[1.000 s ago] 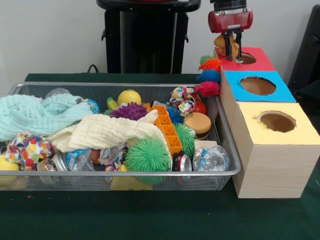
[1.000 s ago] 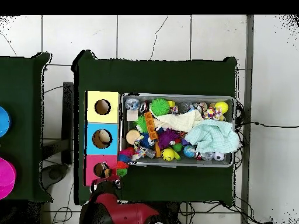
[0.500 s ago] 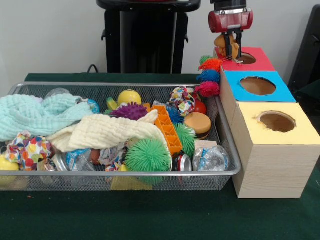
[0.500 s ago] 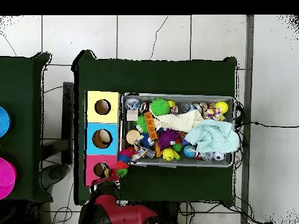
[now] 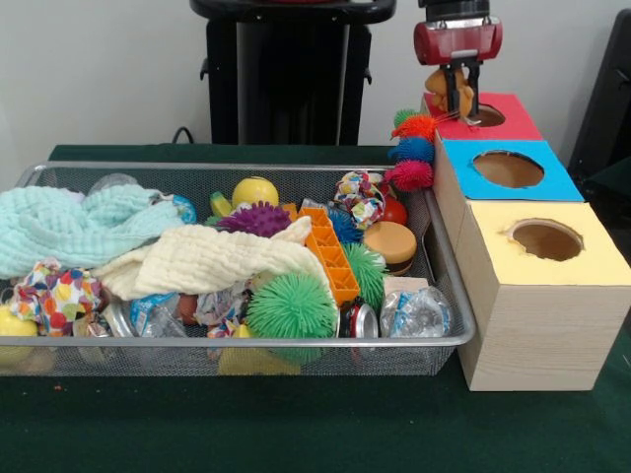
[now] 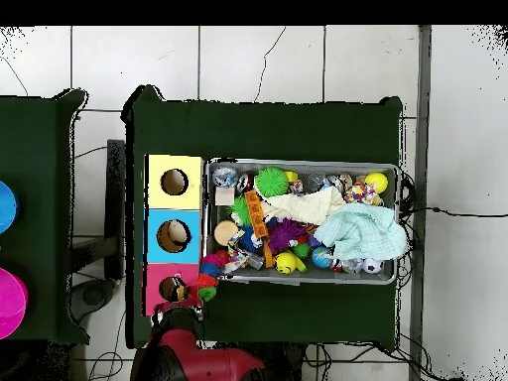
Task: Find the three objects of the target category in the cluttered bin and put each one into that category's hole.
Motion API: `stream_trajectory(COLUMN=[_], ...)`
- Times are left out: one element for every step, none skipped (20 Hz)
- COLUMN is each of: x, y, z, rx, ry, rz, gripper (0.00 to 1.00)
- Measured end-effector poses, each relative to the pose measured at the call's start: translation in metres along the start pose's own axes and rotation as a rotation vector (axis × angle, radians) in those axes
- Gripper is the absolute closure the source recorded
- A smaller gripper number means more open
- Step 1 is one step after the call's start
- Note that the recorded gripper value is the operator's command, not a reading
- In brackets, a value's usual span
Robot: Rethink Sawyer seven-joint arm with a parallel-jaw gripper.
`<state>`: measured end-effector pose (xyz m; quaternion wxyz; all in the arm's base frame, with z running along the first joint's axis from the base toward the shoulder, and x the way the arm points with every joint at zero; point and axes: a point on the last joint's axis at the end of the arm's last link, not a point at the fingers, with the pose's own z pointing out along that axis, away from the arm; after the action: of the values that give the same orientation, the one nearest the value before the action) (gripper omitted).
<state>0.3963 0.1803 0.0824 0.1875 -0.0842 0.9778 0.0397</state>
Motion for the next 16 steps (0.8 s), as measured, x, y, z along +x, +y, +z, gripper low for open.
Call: stream_trajectory(x=[-0.001, -0.002, -0.003, -0.004, -0.005, -0.006, -0.007, -0.007, -0.008, -0.008, -0.009, -0.010, -0.010, -0.011, -0.012, -0.013], y=[0.001, 0.001, 0.002, 0.003, 0.004, 0.004, 0.005, 0.005, 0.005, 0.005, 0.006, 0.006, 0.006, 0.006, 0.006, 0.006], z=[0.000, 0.000, 0.000, 0.000, 0.001, 0.001, 0.001, 0.002, 0.002, 0.002, 0.002, 0.001, 0.001, 0.000, -0.001, -0.001], rx=[0.003, 0.005, 0.007, 0.009, 0.012, 0.014, 0.016, 0.018, 0.018, 0.019, 0.020, 0.020, 0.020, 0.020, 0.020, 0.021], ry=[0.000, 0.000, -0.001, -0.002, -0.003, -0.003, 0.000, 0.003, 0.006, 0.009, 0.014, 0.019, 0.025, 0.030, 0.035, 0.040], rz=[0.005, 0.009, 0.012, 0.016, 0.020, 0.023, 0.031, 0.035, 0.039, 0.044, 0.050, 0.054, 0.059, 0.063, 0.067, 0.070], gripper=[1.00, 1.00, 1.00, 1.00, 1.00, 1.00, 1.00, 1.00, 1.00, 1.00, 1.00, 1.00, 1.00, 1.00, 1.00, 1.00])
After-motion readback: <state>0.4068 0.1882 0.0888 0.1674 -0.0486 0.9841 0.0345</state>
